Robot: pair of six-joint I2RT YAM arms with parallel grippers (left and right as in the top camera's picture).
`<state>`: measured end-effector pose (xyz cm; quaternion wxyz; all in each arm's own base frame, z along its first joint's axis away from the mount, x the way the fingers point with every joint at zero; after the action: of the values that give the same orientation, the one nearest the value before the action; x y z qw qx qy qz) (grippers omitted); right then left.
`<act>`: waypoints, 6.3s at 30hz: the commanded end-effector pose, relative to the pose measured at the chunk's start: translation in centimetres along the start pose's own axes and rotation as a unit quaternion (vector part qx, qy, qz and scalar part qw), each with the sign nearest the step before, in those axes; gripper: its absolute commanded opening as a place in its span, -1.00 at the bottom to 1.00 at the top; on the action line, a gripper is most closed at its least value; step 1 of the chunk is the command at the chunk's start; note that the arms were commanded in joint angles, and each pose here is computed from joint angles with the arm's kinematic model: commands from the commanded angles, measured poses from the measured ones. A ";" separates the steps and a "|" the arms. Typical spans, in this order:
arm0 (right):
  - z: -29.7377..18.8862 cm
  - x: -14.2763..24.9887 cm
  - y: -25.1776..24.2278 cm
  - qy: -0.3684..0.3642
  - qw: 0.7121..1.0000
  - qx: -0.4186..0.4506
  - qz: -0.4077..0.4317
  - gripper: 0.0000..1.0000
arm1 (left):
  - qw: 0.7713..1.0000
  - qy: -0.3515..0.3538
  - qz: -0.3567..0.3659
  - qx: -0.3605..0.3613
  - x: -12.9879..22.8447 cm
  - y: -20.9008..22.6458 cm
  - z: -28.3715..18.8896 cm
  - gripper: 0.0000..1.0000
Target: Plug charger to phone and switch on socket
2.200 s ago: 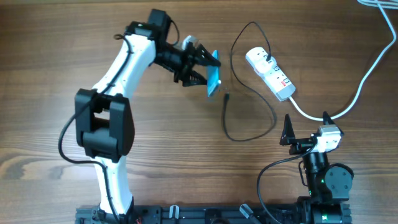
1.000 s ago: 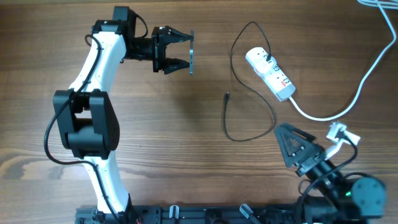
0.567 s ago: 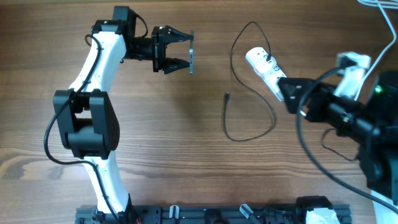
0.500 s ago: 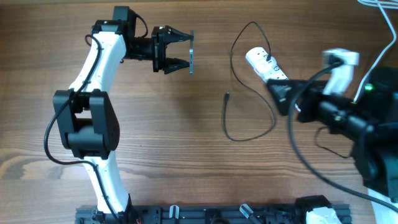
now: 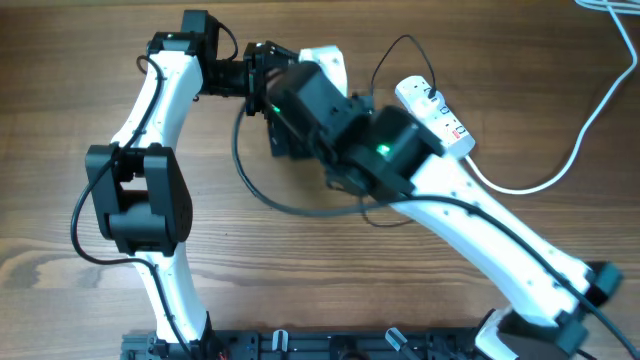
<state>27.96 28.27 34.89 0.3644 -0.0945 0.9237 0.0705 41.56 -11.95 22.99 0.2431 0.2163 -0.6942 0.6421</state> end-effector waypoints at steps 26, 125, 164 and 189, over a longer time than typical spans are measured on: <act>7.0 -1.2 1.0 -0.064 0.992 0.100 0.036 -0.01 | 1.000 0.011 0.019 0.015 1.6 -1.2 -0.3 0.36; 3.0 -1.7 0.5 -0.062 0.719 -0.006 0.693 -0.90 | 0.998 0.022 -0.056 0.023 1.8 -1.4 -0.3 -0.79; 4.7 3.0 -18.8 0.223 0.926 0.140 0.270 0.99 | 0.793 -0.468 0.071 -0.383 7.2 -0.2 -8.7 -0.92; 22.7 14.5 -11.4 0.366 0.910 0.095 0.171 0.09 | 0.750 -0.496 0.025 -0.436 8.0 1.1 -10.4 -0.92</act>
<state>35.33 19.48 8.55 0.0012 0.1043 0.9945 -0.0133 35.11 -1.51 27.37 -0.0760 0.3521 -0.9293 0.0813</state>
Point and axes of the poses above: each gripper's point midway between its finger pads, its own z axis out along the fingers, its own y axis along the line the jaws close on, x = y × z, the point moved 8 cm from there along -z, back along the fingers, and after that the axes turned 2 degrees about -z, right-handed, at the moved point
